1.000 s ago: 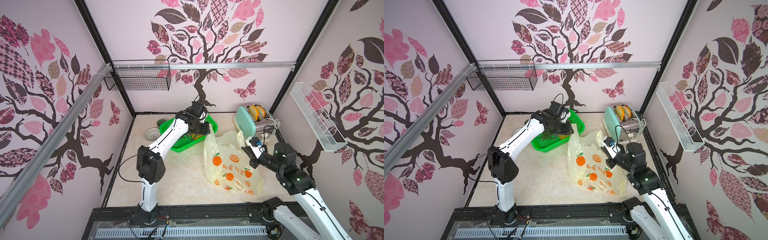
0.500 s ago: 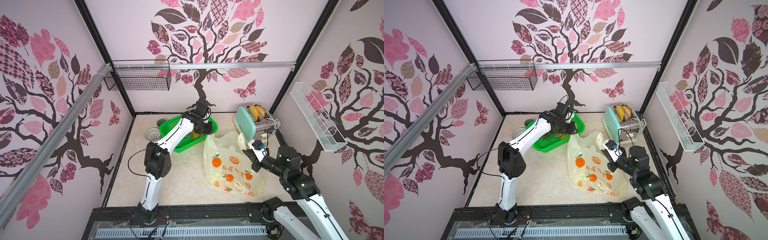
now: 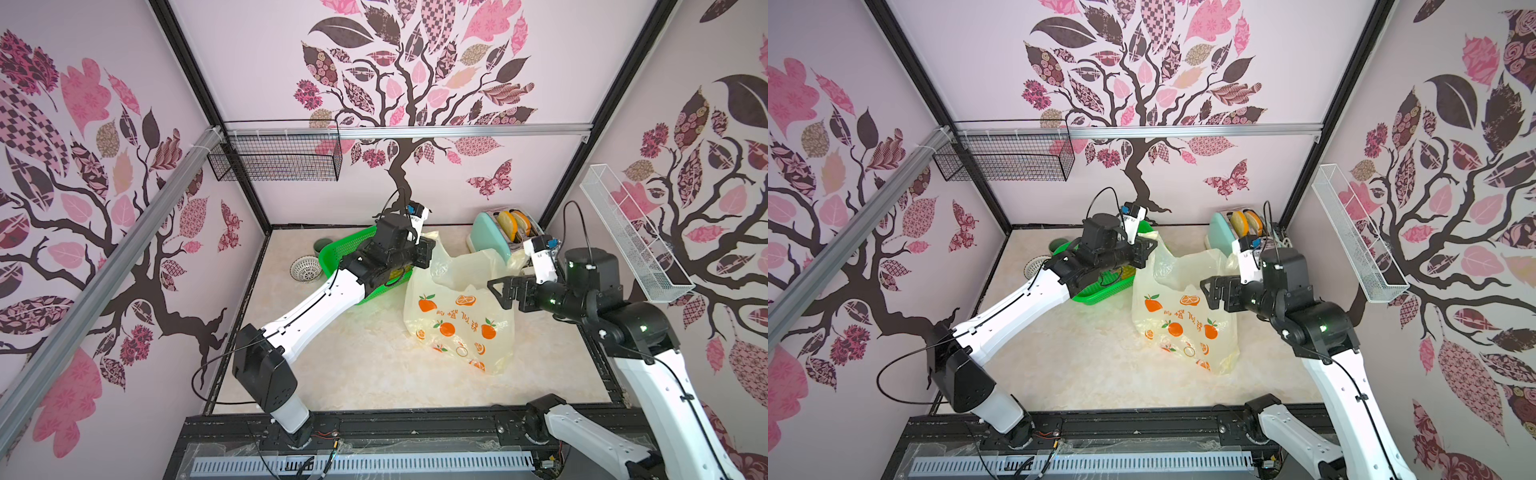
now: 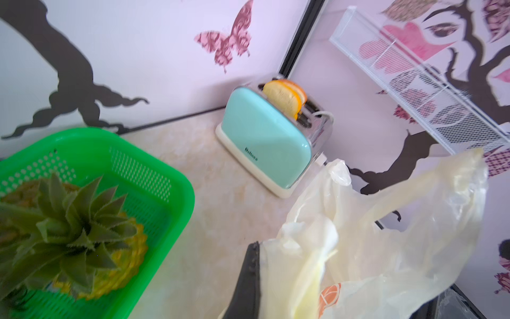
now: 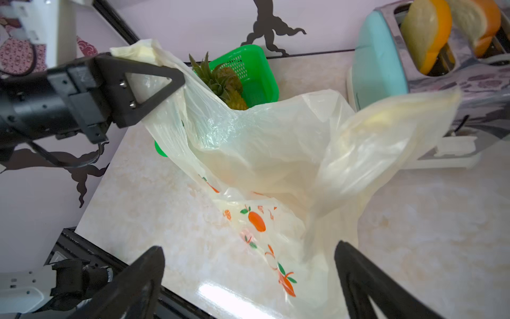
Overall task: Place the pineapple into a plastic bag & tie a knot
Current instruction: Adjust the plastic bag at the center of the board.
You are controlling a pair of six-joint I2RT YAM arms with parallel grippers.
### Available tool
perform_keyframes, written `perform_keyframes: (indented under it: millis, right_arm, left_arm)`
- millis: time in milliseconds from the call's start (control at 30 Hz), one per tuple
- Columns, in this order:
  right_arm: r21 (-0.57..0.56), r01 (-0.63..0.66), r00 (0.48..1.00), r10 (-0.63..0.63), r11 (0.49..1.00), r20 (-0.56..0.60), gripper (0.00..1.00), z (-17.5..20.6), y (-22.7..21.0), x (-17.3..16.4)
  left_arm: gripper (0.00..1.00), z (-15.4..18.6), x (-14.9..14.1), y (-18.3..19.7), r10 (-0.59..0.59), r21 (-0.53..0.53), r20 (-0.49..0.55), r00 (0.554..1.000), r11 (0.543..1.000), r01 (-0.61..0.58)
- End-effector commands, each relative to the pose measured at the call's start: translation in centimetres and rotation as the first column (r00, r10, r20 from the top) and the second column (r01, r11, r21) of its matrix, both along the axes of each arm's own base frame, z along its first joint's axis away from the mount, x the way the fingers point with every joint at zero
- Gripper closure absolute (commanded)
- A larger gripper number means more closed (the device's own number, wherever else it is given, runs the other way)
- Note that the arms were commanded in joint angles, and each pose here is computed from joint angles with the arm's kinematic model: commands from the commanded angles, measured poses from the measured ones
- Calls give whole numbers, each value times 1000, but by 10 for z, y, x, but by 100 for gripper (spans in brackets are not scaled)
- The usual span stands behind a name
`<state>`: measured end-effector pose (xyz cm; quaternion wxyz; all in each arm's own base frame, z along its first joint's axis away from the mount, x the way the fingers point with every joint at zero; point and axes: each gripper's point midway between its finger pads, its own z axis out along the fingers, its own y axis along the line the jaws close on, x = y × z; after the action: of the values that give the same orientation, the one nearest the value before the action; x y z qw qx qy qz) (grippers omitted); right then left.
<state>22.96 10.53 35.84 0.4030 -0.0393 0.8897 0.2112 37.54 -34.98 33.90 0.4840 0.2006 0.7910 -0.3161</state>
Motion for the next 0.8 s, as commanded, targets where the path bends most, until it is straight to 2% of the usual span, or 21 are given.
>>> perform_keyframes:
  millis: [0, 167, 233, 400, 500, 667, 767]
  right_arm:
    - [-85, 183, 953, -198, 979, -228, 0, -18, -31, -26]
    - [-227, 362, 903, -400, 904, -156, 0, -8, -72, -18]
    - [-206, 354, 906, -389, 912, -168, 0, -9, -66, -13]
    - [-19, 281, 913, -273, 960, -302, 0, -9, -22, -1]
    - [46, 297, 922, -274, 954, -272, 1, 3, -16, 8]
    - [-43, 353, 921, -356, 934, -161, 0, 2, -29, 47]
    - [-87, 369, 916, -378, 925, -138, 1, -4, -31, 68]
  left_arm:
    - [100, 18, -1, -11, -36, -30, 154, 987, 999, 42]
    - [100, 19, -16, -8, -67, -31, 202, 977, 997, 75]
    - [100, 19, -22, -6, -80, -24, 214, 973, 996, 87]
    - [100, 14, -32, -2, -100, -5, 219, 971, 995, 103]
    - [100, 14, -36, 0, -102, -5, 222, 970, 994, 106]
    - [100, 12, -42, -2, -119, -11, 227, 967, 992, 125]
    - [100, 11, -45, -4, -125, -7, 229, 965, 991, 130]
